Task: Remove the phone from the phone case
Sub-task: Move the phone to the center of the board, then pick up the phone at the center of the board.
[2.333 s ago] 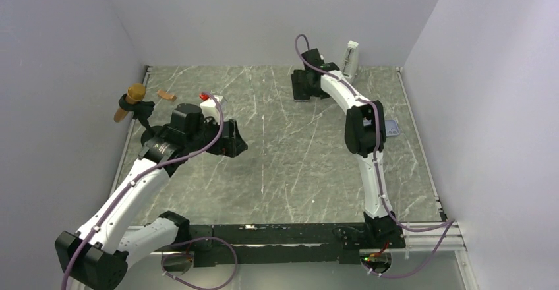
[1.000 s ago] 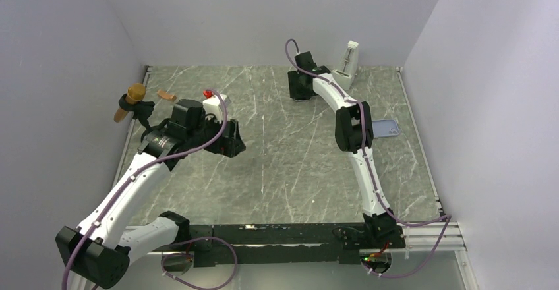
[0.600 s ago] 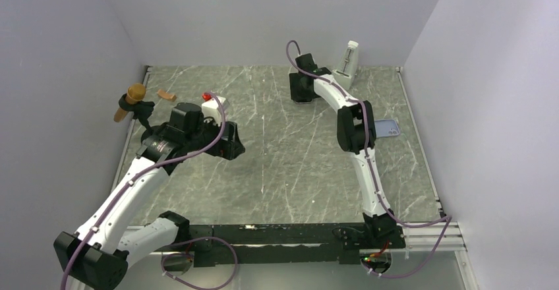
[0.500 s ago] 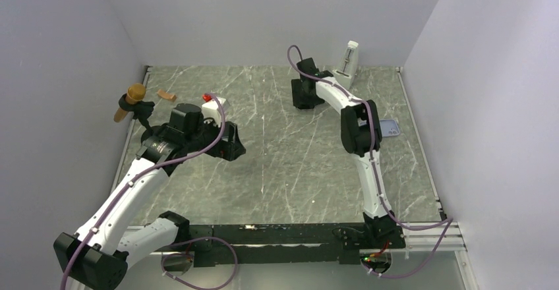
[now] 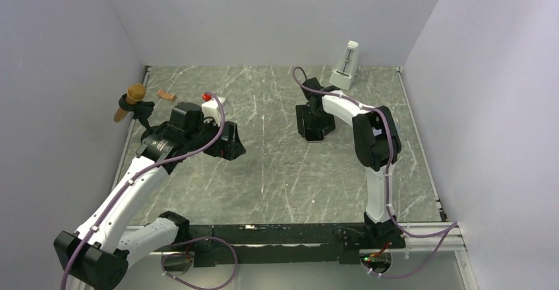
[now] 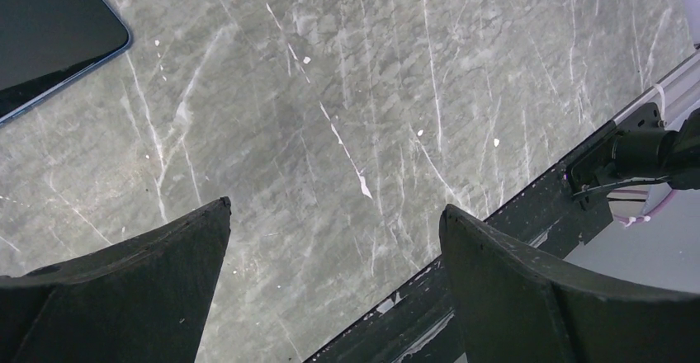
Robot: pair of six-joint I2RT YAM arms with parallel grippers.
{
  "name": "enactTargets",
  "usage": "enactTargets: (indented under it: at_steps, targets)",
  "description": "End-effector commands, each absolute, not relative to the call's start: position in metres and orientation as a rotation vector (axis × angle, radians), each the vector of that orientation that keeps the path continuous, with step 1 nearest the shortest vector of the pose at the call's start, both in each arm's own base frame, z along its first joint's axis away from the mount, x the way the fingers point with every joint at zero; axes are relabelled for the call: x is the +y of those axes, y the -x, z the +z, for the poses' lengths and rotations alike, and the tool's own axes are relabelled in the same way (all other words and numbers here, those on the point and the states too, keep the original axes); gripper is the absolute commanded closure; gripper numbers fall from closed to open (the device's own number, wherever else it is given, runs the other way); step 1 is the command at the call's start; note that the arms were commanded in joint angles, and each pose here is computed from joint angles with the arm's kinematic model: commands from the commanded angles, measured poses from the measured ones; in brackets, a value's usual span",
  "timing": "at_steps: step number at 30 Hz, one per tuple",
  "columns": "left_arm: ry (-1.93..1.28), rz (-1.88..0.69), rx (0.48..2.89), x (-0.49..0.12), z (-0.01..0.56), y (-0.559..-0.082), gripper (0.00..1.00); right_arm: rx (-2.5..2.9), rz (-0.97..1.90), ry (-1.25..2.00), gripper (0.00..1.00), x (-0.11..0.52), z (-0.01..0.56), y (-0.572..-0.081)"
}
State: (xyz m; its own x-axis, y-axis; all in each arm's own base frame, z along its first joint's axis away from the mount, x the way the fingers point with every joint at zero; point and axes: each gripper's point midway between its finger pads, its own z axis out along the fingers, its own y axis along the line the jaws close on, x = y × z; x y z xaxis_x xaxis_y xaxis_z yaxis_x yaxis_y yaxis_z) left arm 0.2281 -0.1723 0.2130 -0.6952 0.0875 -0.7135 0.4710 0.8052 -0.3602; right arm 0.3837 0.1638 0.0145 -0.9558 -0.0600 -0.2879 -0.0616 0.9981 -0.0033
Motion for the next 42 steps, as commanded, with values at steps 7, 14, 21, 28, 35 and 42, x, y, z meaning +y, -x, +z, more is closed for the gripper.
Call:
enactTargets:
  at_steps: [7,14,21,28,35,42]
  targets:
    - [-0.354,-0.736,2.256,-0.172,0.227,-0.219,0.01,2.894,-0.113,0.108,0.02,0.156,-0.012,-0.407]
    - [-0.336,-0.728,2.265,-0.168,0.232,-0.213,0.01,2.910,-0.138,0.104,0.35,0.152,-0.021,-0.404]
    - [-0.265,-0.765,2.309,-0.167,0.227,-0.204,0.01,2.905,-0.066,0.134,0.79,0.163,-0.023,-0.407]
    - [-0.170,-0.719,2.307,-0.157,0.236,-0.202,0.00,2.825,0.117,0.136,1.00,0.184,0.018,-0.412]
    - [0.131,-0.896,2.258,-0.158,0.259,-0.215,0.01,2.769,0.426,0.088,1.00,0.213,0.053,-0.391]
    - [0.553,-1.330,2.168,-0.189,0.253,-0.218,0.03,2.679,0.705,0.044,1.00,0.224,0.070,-0.340]
